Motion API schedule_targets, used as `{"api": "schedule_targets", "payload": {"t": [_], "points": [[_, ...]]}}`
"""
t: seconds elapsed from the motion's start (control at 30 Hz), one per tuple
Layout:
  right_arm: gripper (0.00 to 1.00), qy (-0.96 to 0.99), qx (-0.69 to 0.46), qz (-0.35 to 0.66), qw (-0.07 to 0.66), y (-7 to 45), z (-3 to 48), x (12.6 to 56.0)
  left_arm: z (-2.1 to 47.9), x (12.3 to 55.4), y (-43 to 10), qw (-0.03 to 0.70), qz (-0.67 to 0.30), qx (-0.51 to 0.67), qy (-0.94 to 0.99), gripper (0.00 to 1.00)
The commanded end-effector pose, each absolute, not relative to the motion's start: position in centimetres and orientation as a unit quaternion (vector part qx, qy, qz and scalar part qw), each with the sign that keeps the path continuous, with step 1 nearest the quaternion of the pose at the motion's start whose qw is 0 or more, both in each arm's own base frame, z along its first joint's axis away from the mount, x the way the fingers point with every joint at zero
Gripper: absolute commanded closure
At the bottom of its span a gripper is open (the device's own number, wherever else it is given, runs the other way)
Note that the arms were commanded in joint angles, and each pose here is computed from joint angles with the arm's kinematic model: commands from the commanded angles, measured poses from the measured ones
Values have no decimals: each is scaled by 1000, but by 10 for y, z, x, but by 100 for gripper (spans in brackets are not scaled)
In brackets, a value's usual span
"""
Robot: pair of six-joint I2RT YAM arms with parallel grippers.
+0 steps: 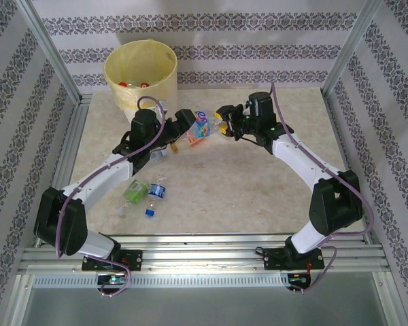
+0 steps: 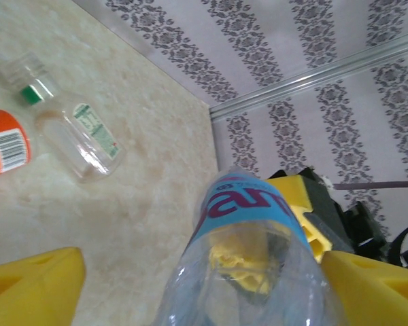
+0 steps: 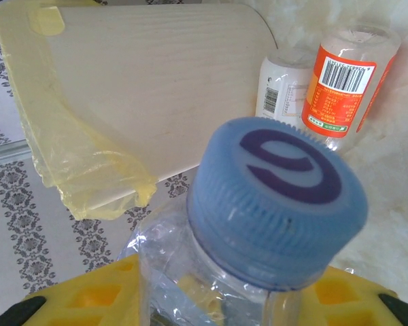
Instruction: Throw the plastic bottles in the bin
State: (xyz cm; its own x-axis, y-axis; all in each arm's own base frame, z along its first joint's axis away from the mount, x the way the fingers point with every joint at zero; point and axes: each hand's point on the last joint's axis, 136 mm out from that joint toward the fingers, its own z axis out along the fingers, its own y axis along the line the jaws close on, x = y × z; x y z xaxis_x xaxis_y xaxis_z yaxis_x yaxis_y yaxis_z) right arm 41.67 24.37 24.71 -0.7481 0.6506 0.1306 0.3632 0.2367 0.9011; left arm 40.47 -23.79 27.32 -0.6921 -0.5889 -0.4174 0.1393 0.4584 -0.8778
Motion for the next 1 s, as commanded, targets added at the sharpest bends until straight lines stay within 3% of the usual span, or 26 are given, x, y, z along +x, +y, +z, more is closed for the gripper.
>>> {"api": "schedule_targets", "payload": {"t": [0.0,0.23,0.37,0.7,0.97], "points": [[70,767,313,542,140,250,261,415,298,405,-250,375,-544,-121,741,20],[66,767,316,541,139,249,258,415,298,399,-247,379,-526,-102,754,53],[51,769,310,540,141,249,258,416,304,397,-239,384,-500,-85,771,66],[13,795,264,516,181,239,274,407,346,410,-165,432,-394,-79,807,75],[7,806,249,498,201,225,276,401,418,420,-101,513,-281,-75,807,76]]}}
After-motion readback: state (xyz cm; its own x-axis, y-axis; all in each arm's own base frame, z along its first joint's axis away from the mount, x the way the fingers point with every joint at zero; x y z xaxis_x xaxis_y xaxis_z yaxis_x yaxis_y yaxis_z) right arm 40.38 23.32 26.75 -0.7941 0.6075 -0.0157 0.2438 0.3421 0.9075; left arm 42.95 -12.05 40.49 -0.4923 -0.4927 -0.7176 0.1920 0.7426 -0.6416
